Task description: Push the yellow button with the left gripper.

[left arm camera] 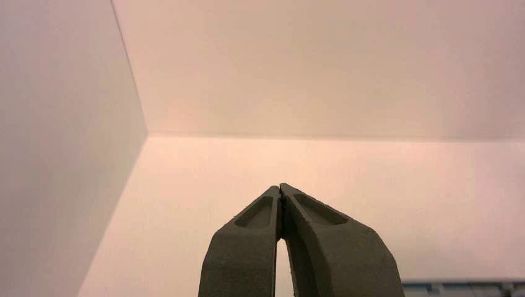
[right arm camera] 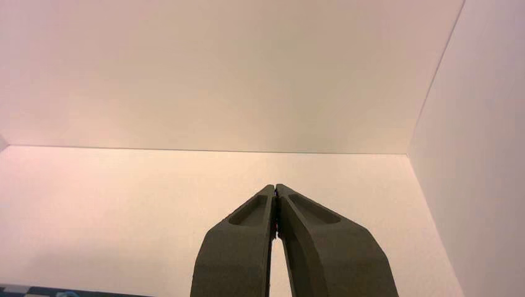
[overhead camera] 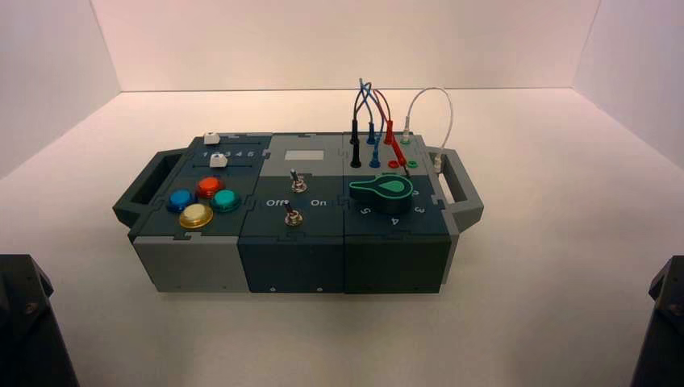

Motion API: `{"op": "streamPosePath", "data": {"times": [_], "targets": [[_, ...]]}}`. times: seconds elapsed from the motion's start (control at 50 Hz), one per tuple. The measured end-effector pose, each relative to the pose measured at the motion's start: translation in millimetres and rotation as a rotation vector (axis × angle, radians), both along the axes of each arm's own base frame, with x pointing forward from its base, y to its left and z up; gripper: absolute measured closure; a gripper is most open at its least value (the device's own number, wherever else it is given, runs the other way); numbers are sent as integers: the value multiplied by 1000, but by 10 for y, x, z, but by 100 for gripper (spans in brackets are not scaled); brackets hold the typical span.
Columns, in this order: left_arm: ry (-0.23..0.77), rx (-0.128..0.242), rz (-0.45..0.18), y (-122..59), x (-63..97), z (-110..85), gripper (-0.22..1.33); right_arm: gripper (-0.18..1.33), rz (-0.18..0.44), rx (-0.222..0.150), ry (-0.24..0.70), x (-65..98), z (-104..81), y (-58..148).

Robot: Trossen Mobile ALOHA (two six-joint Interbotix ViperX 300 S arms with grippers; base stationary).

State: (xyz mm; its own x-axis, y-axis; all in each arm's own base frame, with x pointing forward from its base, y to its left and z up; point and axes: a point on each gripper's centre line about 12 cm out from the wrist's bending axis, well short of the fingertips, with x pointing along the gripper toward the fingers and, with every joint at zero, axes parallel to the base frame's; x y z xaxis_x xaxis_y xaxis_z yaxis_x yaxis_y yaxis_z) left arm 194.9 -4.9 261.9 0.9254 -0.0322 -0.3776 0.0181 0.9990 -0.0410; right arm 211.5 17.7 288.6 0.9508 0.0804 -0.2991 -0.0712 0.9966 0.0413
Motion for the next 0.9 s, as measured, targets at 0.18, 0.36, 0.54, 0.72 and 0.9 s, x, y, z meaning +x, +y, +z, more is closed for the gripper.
{"op": "streamPosePath", "data": {"times": [0.18,0.36,0.54,0.72,0.9], "targets": [[249,12,-114,-213,38,-137,127,129,1,-2,64,61,-118,9],[433,47,-283,-509,-143,-263,127,129,1,-5,133,150,-205,18],[523,89,-401,-677,-315,-328,127,129,2,-6,166,215,-247,27],[624,141,-481,-769,-432,-487,127,129,2,-12,231,286,-356,34],[692,187,-545,-881,-450,-616,127,129,0,-11,256,358,-383,37]]}}
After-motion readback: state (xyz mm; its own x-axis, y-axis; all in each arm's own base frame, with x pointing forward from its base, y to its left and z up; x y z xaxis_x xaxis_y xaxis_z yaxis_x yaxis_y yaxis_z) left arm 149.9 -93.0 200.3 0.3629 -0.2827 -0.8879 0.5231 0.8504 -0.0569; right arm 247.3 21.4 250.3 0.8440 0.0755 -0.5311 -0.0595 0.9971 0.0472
